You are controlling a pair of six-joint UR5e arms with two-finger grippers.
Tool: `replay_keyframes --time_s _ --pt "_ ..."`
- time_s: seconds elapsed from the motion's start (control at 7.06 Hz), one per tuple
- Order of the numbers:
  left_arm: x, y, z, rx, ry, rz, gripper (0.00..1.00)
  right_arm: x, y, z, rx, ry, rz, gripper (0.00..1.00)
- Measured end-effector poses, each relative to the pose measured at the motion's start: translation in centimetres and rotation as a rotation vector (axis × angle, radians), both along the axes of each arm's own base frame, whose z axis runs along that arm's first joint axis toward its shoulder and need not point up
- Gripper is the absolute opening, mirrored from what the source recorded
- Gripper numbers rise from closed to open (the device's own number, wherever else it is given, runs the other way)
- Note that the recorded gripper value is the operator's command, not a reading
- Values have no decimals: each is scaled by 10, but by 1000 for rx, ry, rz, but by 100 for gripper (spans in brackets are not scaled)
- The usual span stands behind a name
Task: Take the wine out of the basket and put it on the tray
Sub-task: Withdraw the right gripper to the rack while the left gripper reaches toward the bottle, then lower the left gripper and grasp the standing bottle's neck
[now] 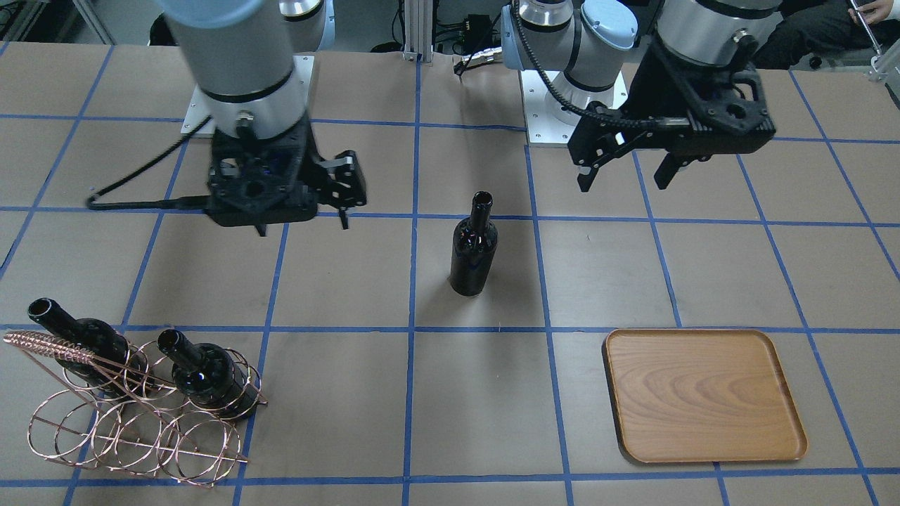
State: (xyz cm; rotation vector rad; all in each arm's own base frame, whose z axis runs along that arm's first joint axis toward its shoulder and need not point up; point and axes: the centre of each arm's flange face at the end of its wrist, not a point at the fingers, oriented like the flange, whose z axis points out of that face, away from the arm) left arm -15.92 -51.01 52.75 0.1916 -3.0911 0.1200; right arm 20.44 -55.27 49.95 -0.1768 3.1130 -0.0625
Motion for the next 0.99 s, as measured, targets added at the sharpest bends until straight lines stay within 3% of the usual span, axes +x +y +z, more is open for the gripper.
replay_keyframes --time_s 0.14,0.42,0.57,0.71,0.85,0.99 --pt "-34 3 -24 43 4 23 100 -50 -3 12 -4 7 8 100" --pt "-86 23 -88 157 7 19 100 -91 3 24 -8 13 5 100" --pt "-99 35 -108 198 13 4 93 -95 9 26 -8 14 2 100" --pt "-107 41 -122 221 23 -7 73 -94 15 25 -3 15 -9 100" --pt "-109 42 -127 223 29 -18 60 -89 20 25 1 15 -19 100" --pt "-109 42 -127 216 32 -40 60 -82 25 27 0 14 -18 100"
